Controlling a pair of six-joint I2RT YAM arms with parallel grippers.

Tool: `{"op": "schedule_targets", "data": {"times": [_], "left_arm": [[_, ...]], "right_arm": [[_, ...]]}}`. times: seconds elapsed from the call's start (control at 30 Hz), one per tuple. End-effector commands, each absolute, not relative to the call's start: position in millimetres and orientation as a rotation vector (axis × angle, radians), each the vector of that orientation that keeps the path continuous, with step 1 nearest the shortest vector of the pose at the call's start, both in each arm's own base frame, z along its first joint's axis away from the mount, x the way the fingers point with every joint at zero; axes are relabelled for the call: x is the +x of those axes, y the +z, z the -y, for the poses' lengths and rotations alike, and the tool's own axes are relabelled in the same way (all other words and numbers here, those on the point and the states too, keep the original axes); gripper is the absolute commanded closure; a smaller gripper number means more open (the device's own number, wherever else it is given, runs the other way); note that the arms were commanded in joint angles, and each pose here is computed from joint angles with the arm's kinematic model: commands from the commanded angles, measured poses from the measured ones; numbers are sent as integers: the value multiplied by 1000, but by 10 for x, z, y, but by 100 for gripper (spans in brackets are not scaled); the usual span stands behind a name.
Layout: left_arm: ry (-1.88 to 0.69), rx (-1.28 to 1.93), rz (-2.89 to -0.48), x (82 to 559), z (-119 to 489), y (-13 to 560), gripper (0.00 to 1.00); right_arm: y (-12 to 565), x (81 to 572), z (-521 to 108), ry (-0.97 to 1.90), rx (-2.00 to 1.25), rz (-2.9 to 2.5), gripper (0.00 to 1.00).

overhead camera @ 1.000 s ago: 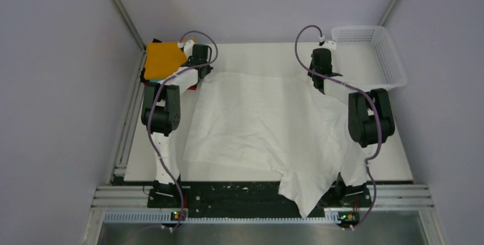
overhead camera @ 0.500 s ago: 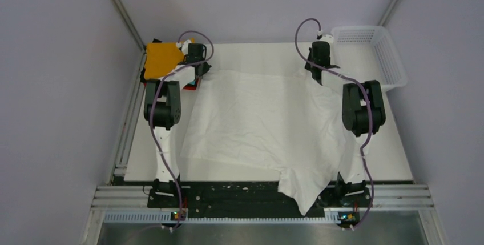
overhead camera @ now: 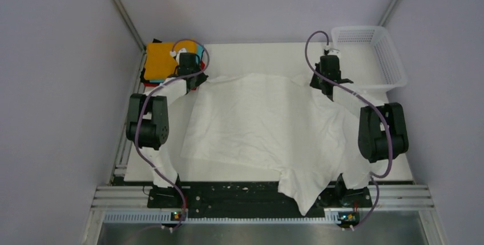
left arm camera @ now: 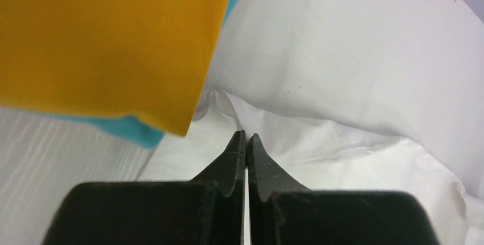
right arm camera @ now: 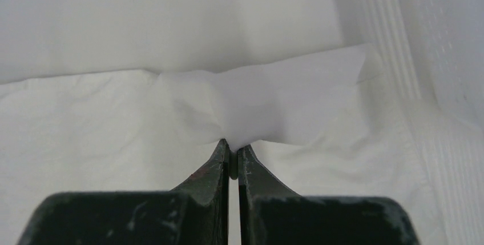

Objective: Fold and stack the t-shirts
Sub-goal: Fold the flattened tshirt in 1/3 of the way

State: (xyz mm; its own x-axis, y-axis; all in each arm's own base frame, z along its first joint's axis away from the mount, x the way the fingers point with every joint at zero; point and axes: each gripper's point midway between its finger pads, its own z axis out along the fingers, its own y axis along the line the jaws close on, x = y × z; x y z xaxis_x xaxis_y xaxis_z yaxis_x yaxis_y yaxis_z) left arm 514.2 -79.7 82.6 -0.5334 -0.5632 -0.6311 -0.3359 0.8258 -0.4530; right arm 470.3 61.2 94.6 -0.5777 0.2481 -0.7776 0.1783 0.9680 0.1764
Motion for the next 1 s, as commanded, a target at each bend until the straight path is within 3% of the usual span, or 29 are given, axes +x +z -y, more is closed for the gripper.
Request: {"op": "schedule_targets", "data": {"times": [0.0, 0.4, 0.63, 0.97], "left_arm": [[-411, -625, -2111, 4991, 813, 1093, 100], [-361, -612, -2164, 4240, 689, 890, 100], [-281, -643, -2168, 4074, 552, 843, 100], [-233, -648, -2163, 4213, 497, 1178, 100]], "right_arm": [[1197, 4337, -588, 127, 322, -2212, 100], [1057, 3488, -559, 162, 358, -2302, 100], [937, 3160, -419, 79, 416, -2372, 100], [1370, 3283, -465, 108, 451, -2356, 100]]}}
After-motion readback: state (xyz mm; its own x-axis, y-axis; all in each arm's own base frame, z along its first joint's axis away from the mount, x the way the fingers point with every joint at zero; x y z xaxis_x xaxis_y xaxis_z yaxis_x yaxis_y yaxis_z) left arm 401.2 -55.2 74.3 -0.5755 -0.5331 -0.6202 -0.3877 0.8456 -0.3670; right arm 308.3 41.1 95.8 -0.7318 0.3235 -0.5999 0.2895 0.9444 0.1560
